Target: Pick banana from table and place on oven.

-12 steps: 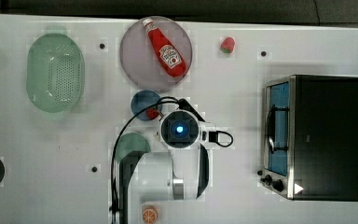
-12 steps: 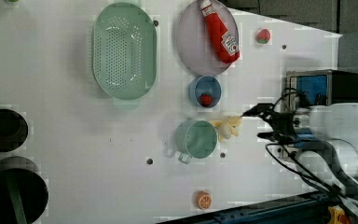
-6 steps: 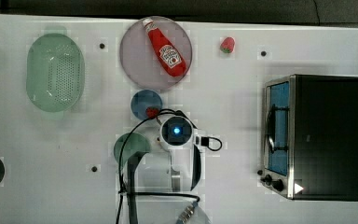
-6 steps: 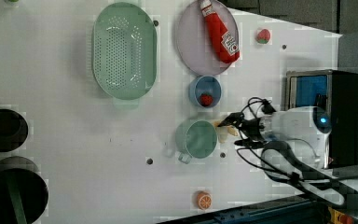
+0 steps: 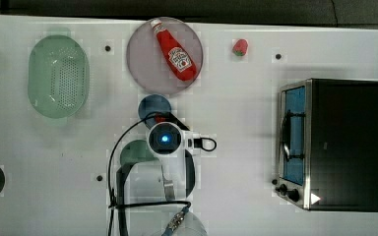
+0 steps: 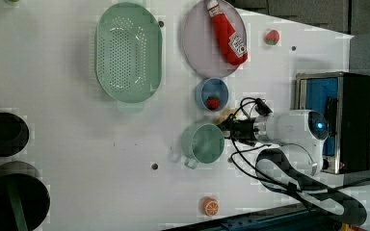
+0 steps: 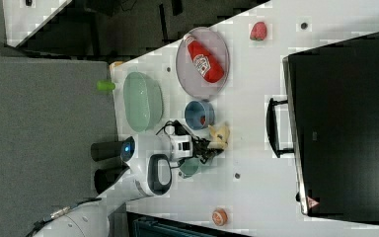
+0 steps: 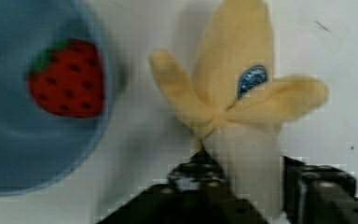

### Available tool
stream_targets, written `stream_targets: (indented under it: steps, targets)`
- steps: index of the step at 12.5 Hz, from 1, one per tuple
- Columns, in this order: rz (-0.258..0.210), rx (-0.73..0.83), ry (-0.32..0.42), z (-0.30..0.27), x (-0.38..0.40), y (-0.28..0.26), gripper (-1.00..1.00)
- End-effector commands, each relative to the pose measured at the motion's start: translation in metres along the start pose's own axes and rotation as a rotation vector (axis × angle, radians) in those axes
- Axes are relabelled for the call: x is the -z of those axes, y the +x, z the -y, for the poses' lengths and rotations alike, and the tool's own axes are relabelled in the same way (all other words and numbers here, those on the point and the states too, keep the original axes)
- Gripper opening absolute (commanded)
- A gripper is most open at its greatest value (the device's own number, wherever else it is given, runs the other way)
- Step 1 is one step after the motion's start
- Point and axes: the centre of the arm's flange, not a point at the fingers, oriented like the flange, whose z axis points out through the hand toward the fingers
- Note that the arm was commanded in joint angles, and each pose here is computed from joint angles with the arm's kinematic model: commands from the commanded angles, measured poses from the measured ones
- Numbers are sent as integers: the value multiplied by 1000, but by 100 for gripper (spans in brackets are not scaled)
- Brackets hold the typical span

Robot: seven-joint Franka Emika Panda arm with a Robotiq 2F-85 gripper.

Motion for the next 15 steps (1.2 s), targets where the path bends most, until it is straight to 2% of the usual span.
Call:
stream_targets:
  steps: [1,2,4,7,8,10,13,15]
  targets:
    - [-36,-74,29,-13,19,21,-51]
    - [-46,-74,41,-11,25,23,-51]
    - [-96,-74,91,-3,58,31,-51]
    - [-184,-78,172,1,144,37,-51]
    - [-197,-83,177,-2,175,36,-51]
    - [-184,-101,146,-15,238,34,-51]
    - [-131,-157,89,-48,331,34,-51]
    - [-101,-205,76,-76,381,42,-51]
